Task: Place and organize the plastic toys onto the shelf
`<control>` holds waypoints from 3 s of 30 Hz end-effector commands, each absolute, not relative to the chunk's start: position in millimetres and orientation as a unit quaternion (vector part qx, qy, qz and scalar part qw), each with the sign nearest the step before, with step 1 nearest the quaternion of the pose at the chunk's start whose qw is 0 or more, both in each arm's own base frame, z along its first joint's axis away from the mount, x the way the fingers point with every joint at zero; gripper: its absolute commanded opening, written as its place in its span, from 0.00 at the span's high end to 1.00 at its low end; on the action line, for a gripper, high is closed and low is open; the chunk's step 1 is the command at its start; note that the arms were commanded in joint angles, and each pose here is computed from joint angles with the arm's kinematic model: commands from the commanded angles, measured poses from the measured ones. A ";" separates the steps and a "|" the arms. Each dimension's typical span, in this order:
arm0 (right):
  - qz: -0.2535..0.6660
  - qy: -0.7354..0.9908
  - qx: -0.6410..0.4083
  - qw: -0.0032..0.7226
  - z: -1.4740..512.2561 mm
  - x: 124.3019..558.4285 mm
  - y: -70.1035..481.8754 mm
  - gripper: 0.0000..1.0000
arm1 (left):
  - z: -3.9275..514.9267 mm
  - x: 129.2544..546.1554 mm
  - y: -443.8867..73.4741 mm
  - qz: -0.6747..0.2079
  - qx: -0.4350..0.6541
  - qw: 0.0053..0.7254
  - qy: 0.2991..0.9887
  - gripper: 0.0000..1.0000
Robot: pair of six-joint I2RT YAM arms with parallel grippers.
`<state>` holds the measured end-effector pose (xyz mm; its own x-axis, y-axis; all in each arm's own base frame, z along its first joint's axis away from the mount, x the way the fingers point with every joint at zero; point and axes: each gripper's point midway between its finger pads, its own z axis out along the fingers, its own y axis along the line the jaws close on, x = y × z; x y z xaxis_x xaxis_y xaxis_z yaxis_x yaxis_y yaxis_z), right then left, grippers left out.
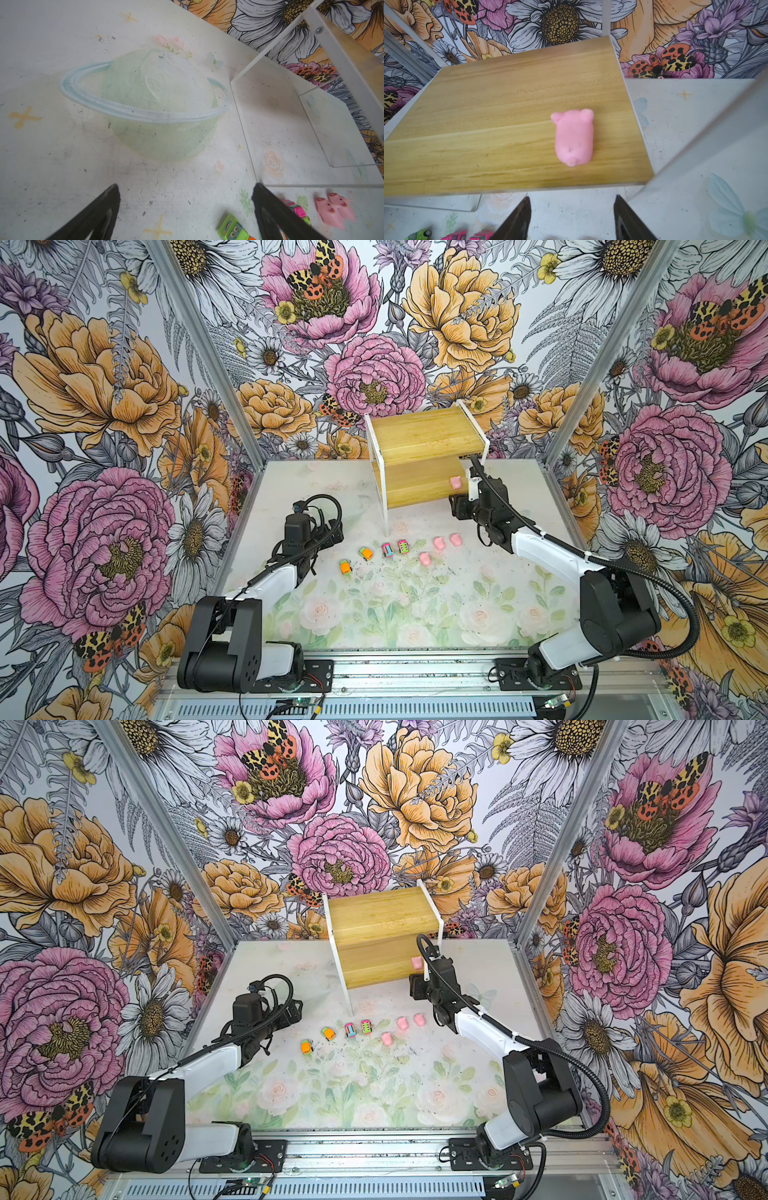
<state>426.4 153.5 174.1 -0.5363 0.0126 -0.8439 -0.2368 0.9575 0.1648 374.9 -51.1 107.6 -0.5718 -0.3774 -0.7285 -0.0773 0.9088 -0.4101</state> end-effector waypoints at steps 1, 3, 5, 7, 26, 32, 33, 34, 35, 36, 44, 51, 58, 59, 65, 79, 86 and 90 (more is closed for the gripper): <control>0.151 0.861 -0.096 0.475 176.7 405.0 159.0 0.36 | 116.6 379.5 -51.7 -0.175 -0.122 0.452 0.866 0.01; 0.167 0.856 -0.104 0.478 174.3 394.0 160.8 0.36 | 116.7 379.5 -51.9 -0.175 -0.121 0.452 0.866 0.01; 0.177 0.854 -0.101 0.479 168.8 384.2 159.1 0.36 | 117.2 379.4 -52.5 -0.177 -0.120 0.452 0.866 0.01; 0.178 0.857 -0.092 0.475 157.9 377.0 154.8 0.36 | 117.3 379.4 -52.7 -0.177 -0.120 0.452 0.866 0.01; 0.167 0.892 -0.021 0.420 63.7 365.2 139.7 0.40 | 109.5 371.5 -66.0 -0.195 -0.094 0.438 0.873 0.01; 0.167 0.895 -0.031 0.412 47.9 370.8 142.9 0.41 | 109.0 367.3 -87.2 -0.235 -0.048 0.427 0.872 0.01; 0.166 0.897 -0.030 0.409 45.3 371.8 142.5 0.41 | 108.2 366.4 -91.6 -0.244 -0.039 0.423 0.872 0.01; 0.167 0.897 -0.032 0.408 43.7 373.2 143.5 0.42 | 106.8 365.7 -95.3 -0.251 -0.031 0.418 0.873 0.01; 0.168 0.897 -0.032 0.406 42.7 373.6 144.8 0.42 | 104.6 364.5 -99.1 -0.259 -0.026 0.411 0.873 0.01; 0.170 0.897 -0.032 0.408 43.0 375.1 145.5 0.42 | 102.6 363.6 -102.6 -0.268 -0.021 0.406 0.874 0.01; 0.159 0.896 -0.032 0.414 43.7 382.8 143.7 0.42 | 94.4 358.1 -113.9 -0.309 -0.010 0.382 0.871 0.01; 0.155 0.897 -0.032 0.412 40.7 390.9 145.7 0.44 | 92.6 354.1 -116.3 -0.320 -0.001 0.375 0.870 0.01; 0.160 0.900 -0.028 0.405 35.1 396.4 149.1 0.46 | 88.9 352.3 -113.2 -0.321 -0.005 0.371 0.871 0.01; 0.158 0.901 -0.028 0.403 33.5 395.8 148.9 0.46 | 89.1 352.1 -113.2 -0.321 -0.005 0.372 0.871 0.01; 0.159 0.904 -0.024 0.397 27.0 390.3 147.3 0.48 | 89.5 352.4 -112.3 -0.323 -0.007 0.372 0.870 0.01; 0.160 0.910 -0.031 0.382 14.6 380.0 150.5 0.55 | 90.4 350.5 -112.9 -0.325 -0.008 0.372 0.870 0.01; 0.165 0.909 -0.034 0.381 14.7 377.5 152.6 0.63 | 90.1 350.4 -114.0 -0.329 -0.007 0.369 0.869 0.01; 0.169 0.906 -0.033 0.386 20.2 377.3 153.1 0.65 | 89.9 350.0 -114.1 -0.329 -0.007 0.369 0.869 0.01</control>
